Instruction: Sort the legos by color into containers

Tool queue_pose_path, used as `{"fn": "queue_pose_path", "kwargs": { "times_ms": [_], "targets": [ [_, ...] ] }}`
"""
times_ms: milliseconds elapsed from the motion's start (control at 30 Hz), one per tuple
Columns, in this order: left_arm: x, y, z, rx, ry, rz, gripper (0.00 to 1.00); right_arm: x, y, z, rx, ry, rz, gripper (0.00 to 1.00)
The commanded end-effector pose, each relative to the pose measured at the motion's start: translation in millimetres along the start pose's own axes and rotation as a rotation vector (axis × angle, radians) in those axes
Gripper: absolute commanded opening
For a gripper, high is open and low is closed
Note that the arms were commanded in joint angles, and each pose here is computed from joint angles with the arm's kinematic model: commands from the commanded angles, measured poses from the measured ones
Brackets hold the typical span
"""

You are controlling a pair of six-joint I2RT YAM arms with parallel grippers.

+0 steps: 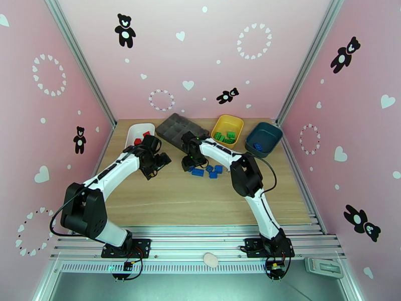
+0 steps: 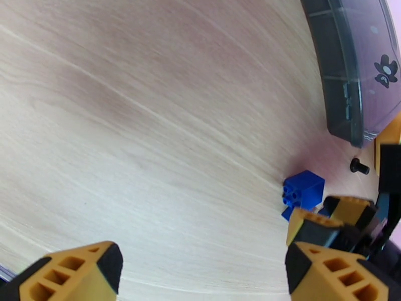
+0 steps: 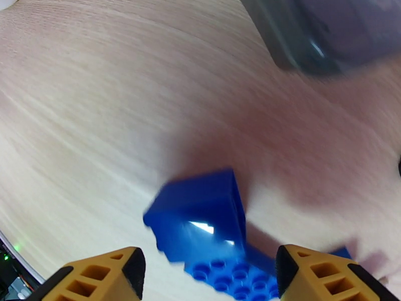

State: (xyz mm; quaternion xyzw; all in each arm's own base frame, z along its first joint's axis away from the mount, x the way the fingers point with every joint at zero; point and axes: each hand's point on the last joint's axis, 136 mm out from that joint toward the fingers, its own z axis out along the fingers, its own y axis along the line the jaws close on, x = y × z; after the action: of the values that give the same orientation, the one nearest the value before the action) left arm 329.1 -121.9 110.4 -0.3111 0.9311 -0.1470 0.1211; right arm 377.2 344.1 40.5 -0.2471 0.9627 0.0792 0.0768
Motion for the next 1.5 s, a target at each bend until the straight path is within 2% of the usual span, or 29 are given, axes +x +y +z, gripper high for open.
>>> {"fn": "queue_pose_path", "kwargs": {
  "times_ms": [0, 200, 367, 600, 767, 1067, 1467],
  "targets": [
    [1.6, 6.2, -4.9, -0.015, 0.005, 0.012, 0.91, -1.0, -2.8, 7.7, 0.033, 0.028, -0.026, 0.72],
    [-1.8, 0.5, -6.6, -0.016, 0.010, 0.034, 0.91, -8.7, -8.6, 15.8, 0.069, 0.028, -0.012, 0.67],
    [-1.7, -1.9, -3.3, -0.015, 0.022, 0.040, 0.91, -8.1, -10.3, 16.8, 0.083, 0.033, 0.001, 0.57],
    [0.6, -8.9, 6.9, 0.008, 0.054, 0.033, 0.91, -13.4, -9.2, -2.1, 0.079, -0.002, 0.021, 0.43],
    [3.0, -24.9, 14.2, 0.070, 0.092, 0.027, 0.91, -20.2, -1.9, -23.2, 0.044, -0.045, 0.049, 0.37],
    [12.9, -86.5, 24.1, 0.229, 0.185, 0.084, 0.91, -27.7, -12.2, -63.1, -0.008, -0.122, 0.143, 0.33],
    [43.9, -188.3, 31.9, 0.404, 0.302, 0.207, 0.91, -0.3, -91.2, -108.1, 0.085, -0.175, 0.295, 0.30]
  ]
}}
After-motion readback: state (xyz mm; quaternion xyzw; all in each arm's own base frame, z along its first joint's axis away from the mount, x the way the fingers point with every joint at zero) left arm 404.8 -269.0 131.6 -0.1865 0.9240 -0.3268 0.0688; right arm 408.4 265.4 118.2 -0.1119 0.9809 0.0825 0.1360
